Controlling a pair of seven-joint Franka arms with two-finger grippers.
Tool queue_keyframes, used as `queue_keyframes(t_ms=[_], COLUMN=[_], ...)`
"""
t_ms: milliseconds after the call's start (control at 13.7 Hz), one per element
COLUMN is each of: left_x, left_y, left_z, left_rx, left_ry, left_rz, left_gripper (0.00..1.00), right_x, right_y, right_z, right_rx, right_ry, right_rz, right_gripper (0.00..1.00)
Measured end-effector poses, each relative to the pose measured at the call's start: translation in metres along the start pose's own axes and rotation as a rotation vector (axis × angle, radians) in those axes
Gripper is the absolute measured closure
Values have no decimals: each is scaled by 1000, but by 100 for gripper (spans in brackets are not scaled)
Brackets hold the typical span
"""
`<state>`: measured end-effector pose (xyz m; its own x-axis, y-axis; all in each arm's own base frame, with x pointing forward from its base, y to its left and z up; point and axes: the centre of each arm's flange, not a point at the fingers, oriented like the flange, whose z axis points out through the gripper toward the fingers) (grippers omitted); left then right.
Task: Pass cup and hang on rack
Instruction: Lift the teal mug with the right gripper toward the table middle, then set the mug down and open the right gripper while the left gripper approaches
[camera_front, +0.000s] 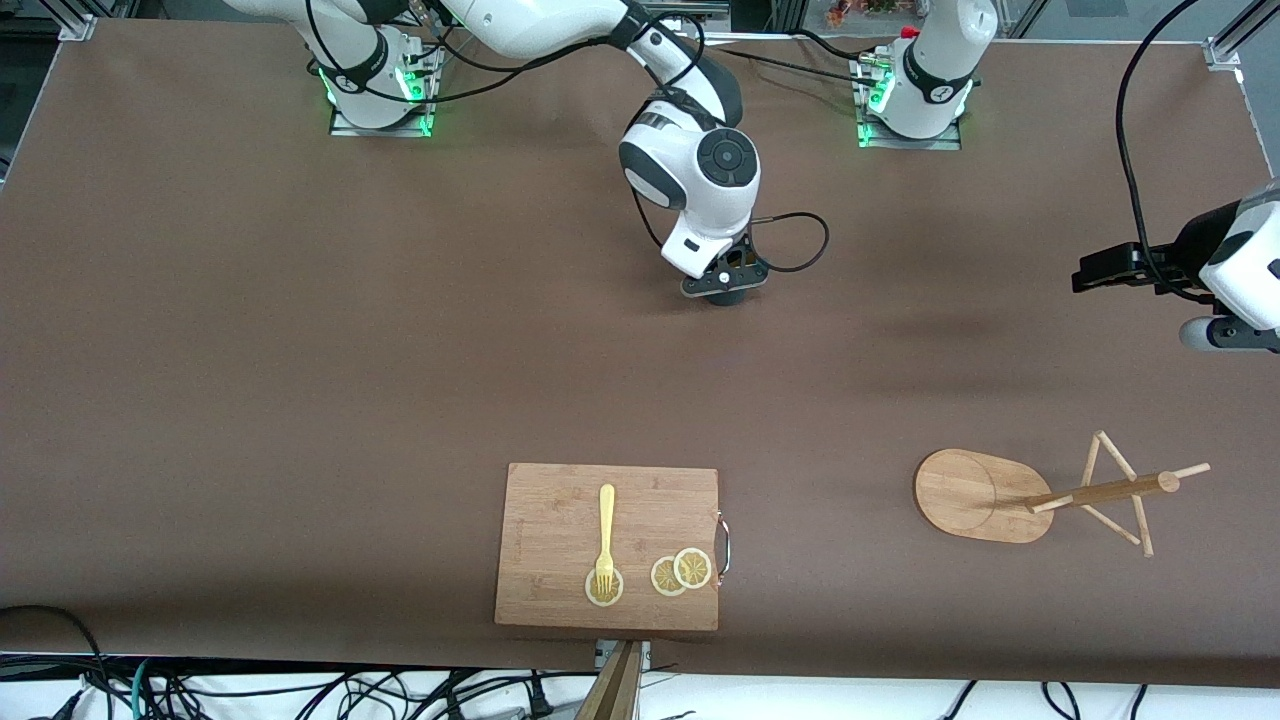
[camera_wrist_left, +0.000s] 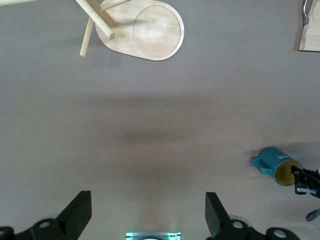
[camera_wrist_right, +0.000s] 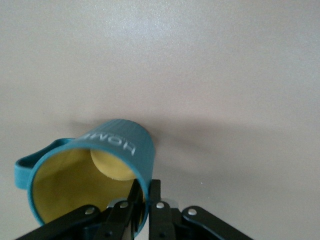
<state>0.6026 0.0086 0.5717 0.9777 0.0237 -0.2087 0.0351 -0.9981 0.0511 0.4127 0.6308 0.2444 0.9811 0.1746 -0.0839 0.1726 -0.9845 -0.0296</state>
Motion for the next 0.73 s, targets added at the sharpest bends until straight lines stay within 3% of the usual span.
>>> queue_keyframes(t_ms=[146, 365, 439, 731], left_x=[-1, -5, -6, -11], left_y=[0, 18, 28, 77], left_z=[1, 7, 10, 37], left_rx=[0, -23, -30, -37], left_ry=[-7, -52, -68, -137], left_rz=[1, 34, 54, 266], left_gripper=[0, 0, 0, 0], right_x=[4, 6, 7, 19], right_y=[3, 4, 3, 19], right_z=[-1, -4, -9, -83], right_rx=[-2, 0, 4, 7], right_ry=[6, 12, 17, 18], right_rz=[6, 8, 9, 36], right_gripper=[84, 58, 58, 22])
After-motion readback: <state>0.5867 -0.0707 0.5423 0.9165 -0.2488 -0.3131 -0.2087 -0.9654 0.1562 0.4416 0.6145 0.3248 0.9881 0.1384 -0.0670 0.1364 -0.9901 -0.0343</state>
